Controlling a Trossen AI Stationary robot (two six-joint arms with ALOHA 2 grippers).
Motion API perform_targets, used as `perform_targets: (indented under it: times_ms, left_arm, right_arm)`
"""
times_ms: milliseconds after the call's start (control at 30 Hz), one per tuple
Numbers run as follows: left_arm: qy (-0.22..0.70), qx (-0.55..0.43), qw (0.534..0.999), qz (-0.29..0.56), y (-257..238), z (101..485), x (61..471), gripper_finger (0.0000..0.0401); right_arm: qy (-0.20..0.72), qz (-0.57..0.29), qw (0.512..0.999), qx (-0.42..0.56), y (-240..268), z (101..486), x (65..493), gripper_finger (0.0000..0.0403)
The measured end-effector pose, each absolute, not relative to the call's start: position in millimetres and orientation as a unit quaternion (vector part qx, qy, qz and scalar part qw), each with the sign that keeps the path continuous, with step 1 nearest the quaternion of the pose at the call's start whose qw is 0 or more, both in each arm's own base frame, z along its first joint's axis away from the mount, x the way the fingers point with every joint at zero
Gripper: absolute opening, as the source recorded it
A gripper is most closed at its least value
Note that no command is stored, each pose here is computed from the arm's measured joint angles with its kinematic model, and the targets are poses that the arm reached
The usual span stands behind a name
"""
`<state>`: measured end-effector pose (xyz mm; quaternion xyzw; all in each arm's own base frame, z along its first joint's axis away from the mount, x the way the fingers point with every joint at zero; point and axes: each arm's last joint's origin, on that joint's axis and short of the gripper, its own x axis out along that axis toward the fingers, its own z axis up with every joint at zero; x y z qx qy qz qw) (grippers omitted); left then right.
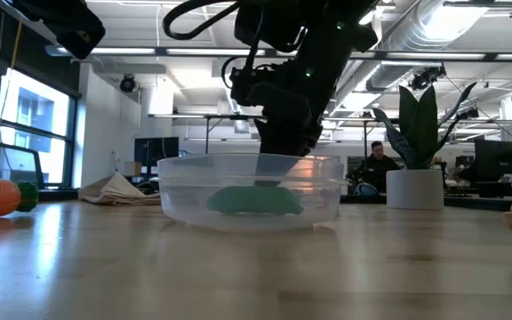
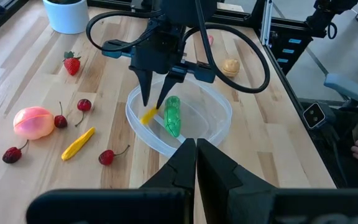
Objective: Pick and placing Produce into tupperware
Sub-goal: Put the potato into the transparent bin
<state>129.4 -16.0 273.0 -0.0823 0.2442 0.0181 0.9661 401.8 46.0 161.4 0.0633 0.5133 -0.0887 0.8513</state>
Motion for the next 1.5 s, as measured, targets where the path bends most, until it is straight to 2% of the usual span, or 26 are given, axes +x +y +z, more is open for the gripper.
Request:
perform_targets:
  times_ms: [300, 433, 567, 700, 867, 967, 1100, 1267, 1500]
  left_arm:
    - [0.244, -0.082, 0.966, 0.018, -16, 273, 129, 0.0005]
    - [0.244, -0.082, 0.966, 0.018, -16, 273, 129, 0.0005]
    - [0.244, -0.082, 0.966, 0.018, -16, 273, 129, 0.0005]
    - [0.244, -0.082, 0.966, 0.018, -16, 273, 129, 0.0005]
    - [0.244, -0.082, 0.966, 0.018, -16, 273, 129, 0.0005]
    - [0.244, -0.082, 0.966, 0.018, -16, 273, 129, 0.0005]
    - [0.244, -0.082, 0.966, 0.018, -16, 273, 129, 0.0005]
    - [0.244, -0.082, 0.966, 0.018, -16, 273, 129, 0.0005]
    - [0.244, -0.082, 0.966, 0.018, -16, 273, 129, 0.0005]
  right_arm:
    - [0.529, -0.080, 0.843, 0.064, 47, 175, 403, 0.0094]
    - [0.552, -0.081, 0.828, 0.050, 55, 201, 404, 0.0094]
    - [0.565, -0.092, 0.819, 0.026, 68, 246, 397, 0.0094]
    - [0.585, -0.170, 0.793, -0.023, 87, 285, 373, 0.0094]
    - [0.559, -0.288, 0.776, -0.048, 113, 323, 328, 0.0094]
    - [0.522, -0.293, 0.801, -0.013, 133, 333, 305, 0.0094]
    - [0.521, -0.267, 0.810, 0.023, 160, 327, 277, 0.0094]
    - [0.568, -0.261, 0.780, 0.037, 180, 299, 252, 0.0094]
    - [0.641, -0.203, 0.739, 0.035, 191, 250, 240, 0.0094]
